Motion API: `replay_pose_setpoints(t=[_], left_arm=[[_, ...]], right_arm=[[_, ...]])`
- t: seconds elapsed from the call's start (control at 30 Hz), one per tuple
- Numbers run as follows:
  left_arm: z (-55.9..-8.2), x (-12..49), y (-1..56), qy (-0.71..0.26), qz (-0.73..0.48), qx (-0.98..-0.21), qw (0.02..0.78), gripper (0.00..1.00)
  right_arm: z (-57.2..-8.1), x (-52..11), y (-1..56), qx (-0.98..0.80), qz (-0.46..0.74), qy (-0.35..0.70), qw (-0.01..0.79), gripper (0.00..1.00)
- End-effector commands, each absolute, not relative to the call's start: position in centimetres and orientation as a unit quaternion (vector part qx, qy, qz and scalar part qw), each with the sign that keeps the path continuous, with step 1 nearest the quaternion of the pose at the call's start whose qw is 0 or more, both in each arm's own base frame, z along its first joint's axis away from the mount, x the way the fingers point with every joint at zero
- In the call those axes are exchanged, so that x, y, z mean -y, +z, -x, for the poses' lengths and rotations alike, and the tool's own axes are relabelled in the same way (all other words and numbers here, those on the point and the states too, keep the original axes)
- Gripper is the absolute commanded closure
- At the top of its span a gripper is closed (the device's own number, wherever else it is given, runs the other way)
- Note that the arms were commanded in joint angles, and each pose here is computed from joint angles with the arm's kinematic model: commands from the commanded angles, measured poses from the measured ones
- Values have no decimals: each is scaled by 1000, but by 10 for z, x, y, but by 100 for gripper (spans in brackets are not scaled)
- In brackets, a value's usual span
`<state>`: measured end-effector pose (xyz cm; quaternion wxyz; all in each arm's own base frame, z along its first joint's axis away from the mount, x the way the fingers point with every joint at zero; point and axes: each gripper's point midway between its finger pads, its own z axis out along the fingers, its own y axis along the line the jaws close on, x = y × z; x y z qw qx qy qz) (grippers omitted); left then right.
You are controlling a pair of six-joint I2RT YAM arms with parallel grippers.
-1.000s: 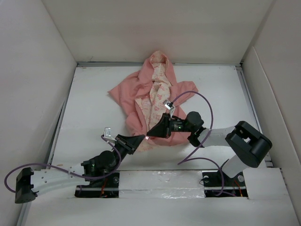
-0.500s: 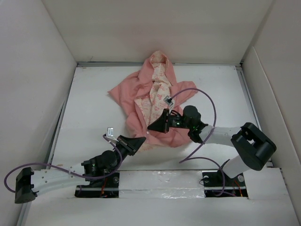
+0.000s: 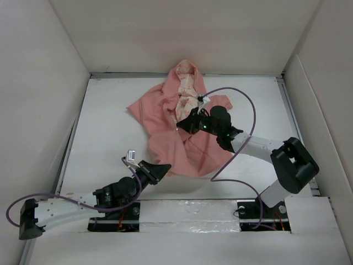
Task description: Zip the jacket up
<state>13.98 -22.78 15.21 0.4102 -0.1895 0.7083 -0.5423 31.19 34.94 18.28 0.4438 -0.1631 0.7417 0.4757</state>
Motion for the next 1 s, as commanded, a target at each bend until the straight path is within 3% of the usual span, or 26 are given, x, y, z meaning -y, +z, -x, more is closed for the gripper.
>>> replay_pose_setpoints(t=[0.0,0.5,0.77,0.97], left_arm=[[-132,230,160,-533,143,-722,417,100],[-140,192,222,-526,153,-686,478,100],[-146,164,248,-510,159,-665,523,100],[-149,152,263,-496,166,-663,535,100]], right_arm=[[-399,-308,240,-714,101,377,582,100],[-623,-198,363,-661,-14,123,740,100],[-666,-127,427,-621,-59,51,780,100],[-685,-83,412,-608,-97,-14,788,100]])
